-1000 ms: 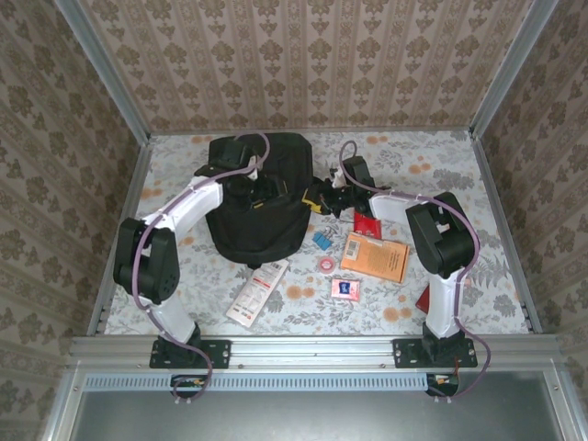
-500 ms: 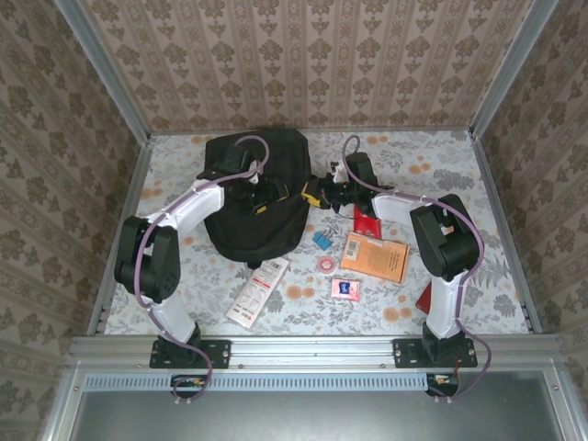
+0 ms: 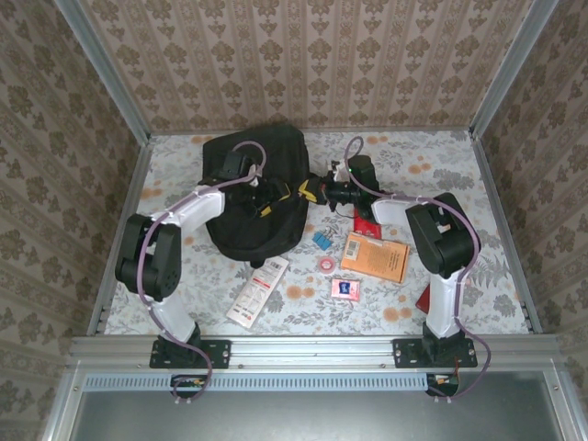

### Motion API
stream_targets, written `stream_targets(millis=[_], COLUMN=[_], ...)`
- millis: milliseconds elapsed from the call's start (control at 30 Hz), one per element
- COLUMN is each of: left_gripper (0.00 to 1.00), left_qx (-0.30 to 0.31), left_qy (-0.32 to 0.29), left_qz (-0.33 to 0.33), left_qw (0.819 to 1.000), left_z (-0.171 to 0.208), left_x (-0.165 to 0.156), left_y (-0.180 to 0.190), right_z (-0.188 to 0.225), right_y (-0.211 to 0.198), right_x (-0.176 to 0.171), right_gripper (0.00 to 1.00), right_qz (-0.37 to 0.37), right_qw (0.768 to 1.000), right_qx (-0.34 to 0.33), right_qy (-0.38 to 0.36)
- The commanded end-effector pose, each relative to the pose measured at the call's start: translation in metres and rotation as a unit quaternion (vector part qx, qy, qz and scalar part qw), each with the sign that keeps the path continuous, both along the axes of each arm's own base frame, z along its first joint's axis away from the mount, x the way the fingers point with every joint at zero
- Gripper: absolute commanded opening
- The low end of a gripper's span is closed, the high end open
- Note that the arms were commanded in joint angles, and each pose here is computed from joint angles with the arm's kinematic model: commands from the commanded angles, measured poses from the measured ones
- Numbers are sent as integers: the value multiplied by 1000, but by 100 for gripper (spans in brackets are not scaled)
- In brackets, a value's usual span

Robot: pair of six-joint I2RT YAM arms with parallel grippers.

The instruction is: Pack books, pencil case, and school supplies into a backpack

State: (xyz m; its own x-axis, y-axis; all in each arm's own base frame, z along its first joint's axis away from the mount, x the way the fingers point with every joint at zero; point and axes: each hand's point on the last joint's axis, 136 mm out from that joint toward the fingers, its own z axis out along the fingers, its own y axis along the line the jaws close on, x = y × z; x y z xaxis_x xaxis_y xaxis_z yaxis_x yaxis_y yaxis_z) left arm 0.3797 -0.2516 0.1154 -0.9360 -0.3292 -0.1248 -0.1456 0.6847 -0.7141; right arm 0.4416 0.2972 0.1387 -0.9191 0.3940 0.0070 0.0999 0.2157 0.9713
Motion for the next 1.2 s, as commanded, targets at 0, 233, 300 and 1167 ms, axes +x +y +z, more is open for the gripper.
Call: stream_targets(millis=[0,233,300,1167], left_gripper=[70,70,67,54], left_qx=[-62,-116,-135,-141], left_qy=[24,9,4,-39], left_qz=[17,22,26,-38], left_qw=[998,993,991,989], left_z=[-3,6,9,38], left_x=[-1,3,7,-2], left_y=[-10,-19,-22,-35], right_z=[38,32,32,21], right_y=[10,11,12,11], right_x=[-1,-6,-6,-8], right_gripper=[0,0,0,0], right_qz=[25,30,30,29], right_qw=[996,996,996,997], right_qx=[70,70,71,62], right_qy=[-51,-49,-50,-45])
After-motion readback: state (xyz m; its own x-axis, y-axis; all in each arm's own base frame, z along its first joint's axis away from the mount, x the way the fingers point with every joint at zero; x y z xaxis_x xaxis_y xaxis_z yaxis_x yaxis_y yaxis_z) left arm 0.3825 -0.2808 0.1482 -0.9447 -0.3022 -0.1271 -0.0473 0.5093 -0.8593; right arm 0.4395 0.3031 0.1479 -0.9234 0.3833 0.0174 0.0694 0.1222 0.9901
